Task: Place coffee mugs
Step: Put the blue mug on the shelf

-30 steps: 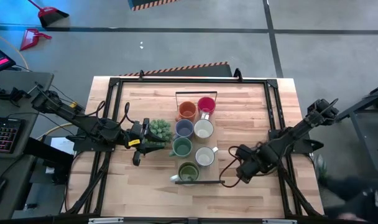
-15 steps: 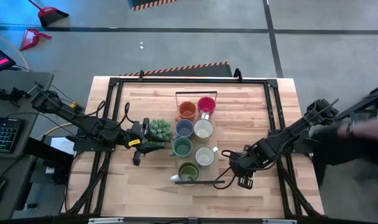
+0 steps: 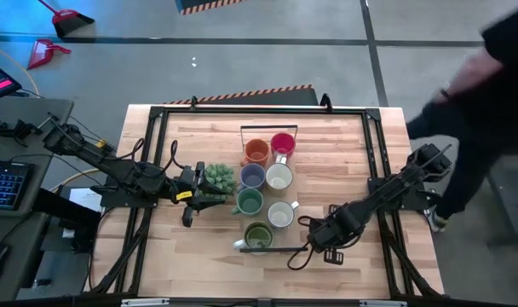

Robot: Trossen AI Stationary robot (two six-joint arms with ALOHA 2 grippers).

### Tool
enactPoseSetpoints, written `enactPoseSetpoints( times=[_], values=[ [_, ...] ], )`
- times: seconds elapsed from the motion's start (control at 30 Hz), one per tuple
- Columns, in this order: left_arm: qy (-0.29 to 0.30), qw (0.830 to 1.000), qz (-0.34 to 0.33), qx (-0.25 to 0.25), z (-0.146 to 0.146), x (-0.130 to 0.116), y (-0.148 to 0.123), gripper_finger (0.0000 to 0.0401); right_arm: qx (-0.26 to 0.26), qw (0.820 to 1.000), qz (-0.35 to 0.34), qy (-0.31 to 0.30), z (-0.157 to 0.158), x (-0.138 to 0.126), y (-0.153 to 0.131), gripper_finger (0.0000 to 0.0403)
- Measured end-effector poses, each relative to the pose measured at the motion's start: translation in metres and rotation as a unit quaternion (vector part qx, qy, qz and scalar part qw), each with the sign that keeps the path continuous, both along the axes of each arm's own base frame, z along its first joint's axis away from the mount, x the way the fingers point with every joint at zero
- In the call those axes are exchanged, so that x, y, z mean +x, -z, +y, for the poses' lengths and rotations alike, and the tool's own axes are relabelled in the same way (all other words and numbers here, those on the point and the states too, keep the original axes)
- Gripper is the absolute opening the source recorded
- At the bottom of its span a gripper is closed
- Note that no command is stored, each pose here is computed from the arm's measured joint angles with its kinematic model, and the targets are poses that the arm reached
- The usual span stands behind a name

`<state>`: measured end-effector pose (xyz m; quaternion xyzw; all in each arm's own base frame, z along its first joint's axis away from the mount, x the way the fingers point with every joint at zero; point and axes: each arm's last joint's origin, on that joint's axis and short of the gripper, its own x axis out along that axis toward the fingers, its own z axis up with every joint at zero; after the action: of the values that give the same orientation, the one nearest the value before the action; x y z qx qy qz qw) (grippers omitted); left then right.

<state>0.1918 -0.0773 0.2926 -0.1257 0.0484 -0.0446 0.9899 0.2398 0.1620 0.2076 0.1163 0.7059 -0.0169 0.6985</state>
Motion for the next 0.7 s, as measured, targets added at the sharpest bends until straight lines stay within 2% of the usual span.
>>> enactPoseSetpoints(
  times=[0.27,0.7],
  values=[
    [0.000,1.000,0.000,0.000,0.000,0.000,0.000,0.0106,-0.007,1.000,0.000,0.009,0.000,0.003,0.004,0.0007],
    [0.000,1.000,0.000,-0.001,0.000,0.000,0.000,0.0106,-0.013,0.999,0.013,0.028,-0.011,0.008,0.006,0.0096]
  ],
)
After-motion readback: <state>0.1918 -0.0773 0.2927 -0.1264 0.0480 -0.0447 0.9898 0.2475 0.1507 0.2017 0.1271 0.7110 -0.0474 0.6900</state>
